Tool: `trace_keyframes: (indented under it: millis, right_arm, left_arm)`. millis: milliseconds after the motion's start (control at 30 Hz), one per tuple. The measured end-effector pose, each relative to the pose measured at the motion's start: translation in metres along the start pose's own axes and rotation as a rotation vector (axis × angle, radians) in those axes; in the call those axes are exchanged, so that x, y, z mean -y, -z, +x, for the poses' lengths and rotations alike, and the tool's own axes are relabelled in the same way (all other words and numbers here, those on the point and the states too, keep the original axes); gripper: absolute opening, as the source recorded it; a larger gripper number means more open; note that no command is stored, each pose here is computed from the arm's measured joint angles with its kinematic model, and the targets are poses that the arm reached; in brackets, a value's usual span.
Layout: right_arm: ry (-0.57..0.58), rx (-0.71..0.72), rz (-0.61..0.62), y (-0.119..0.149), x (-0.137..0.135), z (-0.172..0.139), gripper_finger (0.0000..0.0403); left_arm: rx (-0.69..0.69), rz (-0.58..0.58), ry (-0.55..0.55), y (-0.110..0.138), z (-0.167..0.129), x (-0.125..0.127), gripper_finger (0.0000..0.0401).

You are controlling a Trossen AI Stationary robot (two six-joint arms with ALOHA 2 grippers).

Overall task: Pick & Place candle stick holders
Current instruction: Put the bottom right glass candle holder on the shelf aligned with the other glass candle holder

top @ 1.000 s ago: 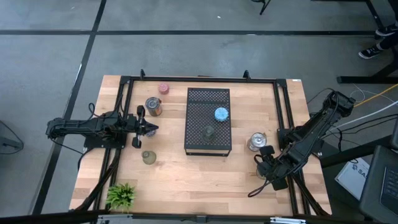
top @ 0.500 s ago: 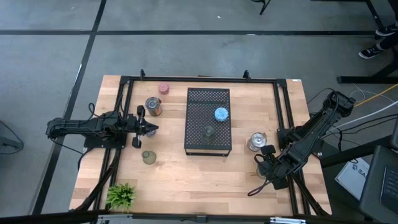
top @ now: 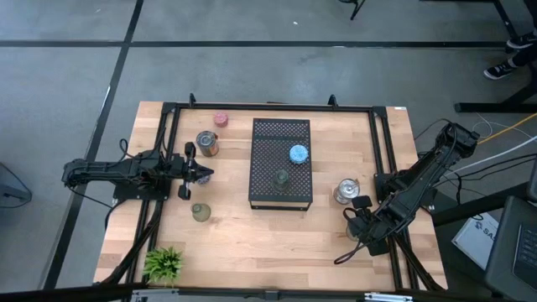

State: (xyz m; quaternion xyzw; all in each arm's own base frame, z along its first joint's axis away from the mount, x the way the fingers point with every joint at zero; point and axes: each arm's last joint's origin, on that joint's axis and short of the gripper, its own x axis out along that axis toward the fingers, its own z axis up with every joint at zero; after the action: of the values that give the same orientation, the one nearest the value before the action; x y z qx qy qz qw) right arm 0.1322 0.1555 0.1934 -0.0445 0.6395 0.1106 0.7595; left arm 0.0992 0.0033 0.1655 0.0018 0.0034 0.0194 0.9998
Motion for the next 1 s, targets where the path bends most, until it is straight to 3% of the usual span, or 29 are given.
trace_keyframes:
  millis: [467, 767, 1000]
  right_arm:
    - [-0.018, -0.013, 0.014, -0.004, 0.0, -0.005, 0.0179]
    - [-0.038, 0.015, 0.07, -0.026, 0.002, -0.043, 0.0177]
    - [-0.117, 0.002, 0.137, -0.043, 0.009, -0.078, 0.0177]
  left_arm:
    - [0.0, 0.0, 0.0, 0.0, 0.0, 0.0, 0.0006]
    - [0.0, 0.0, 0.0, 0.0, 0.0, 0.0, 0.0006]
    - [0.0, 0.0, 0.0, 0.0, 0.0, 0.0, 0.0006]
